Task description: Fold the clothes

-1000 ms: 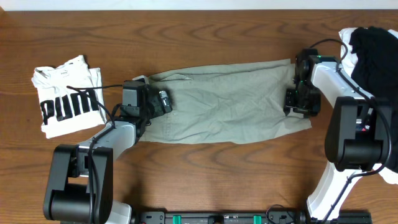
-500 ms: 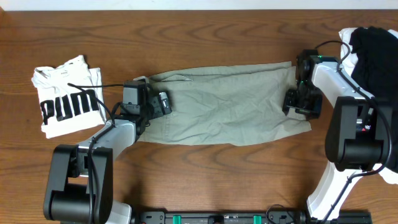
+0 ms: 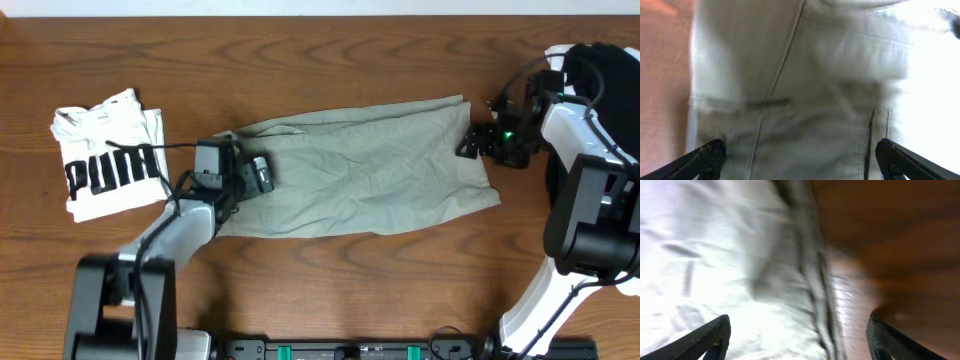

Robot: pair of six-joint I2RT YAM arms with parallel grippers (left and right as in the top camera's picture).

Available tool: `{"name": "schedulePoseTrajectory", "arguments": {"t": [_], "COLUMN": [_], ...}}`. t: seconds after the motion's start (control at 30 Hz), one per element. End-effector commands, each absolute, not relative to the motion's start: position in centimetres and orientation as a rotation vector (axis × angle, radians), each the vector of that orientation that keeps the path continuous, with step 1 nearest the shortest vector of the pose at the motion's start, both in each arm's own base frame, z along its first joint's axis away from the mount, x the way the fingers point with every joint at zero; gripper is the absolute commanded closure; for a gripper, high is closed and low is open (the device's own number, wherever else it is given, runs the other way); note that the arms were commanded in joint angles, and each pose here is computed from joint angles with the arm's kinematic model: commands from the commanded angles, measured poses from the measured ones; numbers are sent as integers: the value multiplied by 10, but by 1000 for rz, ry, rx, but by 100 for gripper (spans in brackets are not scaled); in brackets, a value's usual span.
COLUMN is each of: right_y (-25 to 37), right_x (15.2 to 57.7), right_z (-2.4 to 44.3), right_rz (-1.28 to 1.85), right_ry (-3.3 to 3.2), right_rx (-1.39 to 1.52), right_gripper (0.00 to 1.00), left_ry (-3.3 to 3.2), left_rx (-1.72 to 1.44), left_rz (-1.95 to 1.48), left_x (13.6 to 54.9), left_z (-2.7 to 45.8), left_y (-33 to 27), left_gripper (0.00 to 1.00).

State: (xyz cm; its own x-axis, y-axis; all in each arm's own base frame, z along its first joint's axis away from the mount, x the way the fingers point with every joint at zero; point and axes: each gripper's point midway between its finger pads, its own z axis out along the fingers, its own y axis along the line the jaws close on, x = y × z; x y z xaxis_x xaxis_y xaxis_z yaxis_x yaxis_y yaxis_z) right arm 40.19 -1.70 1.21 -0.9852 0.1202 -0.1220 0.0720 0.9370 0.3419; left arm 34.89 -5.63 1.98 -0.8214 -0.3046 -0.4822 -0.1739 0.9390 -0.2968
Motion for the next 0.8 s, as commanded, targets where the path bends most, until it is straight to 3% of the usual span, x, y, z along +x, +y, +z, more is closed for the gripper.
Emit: {"name": "schedulePoseTrajectory", "arguments": {"t": [0.0,0.3,0.43,0.6,0.7,0.77], "right_y": [-6,7,11,11,11,11], "right_x": [402,394,387,386,386,386], "right_z": [13,-21,-44,-46,-46,-46], "right_rz": [598,626,649,651,651,651], "right_ry": [2926,3009,3060,3065,3065,3065], "right_rx": [53,31,39,41,41,41], "right_gripper": [15,17,36,50,66,83], "left_ry": [2490,2459,2469,2472,2473,2474], "left_rx": [-351,-346,-347,-348,-348,-348], "left_rz": [-332,-339,-336,-335,-335,-335], "left_x": [349,349,347,347,346,346], "left_z": [42,56,54,54,54,54], "left_y": [-53,-53,-53,-53,-53,-53], "left_gripper": [2,2,2,2,2,2]}}
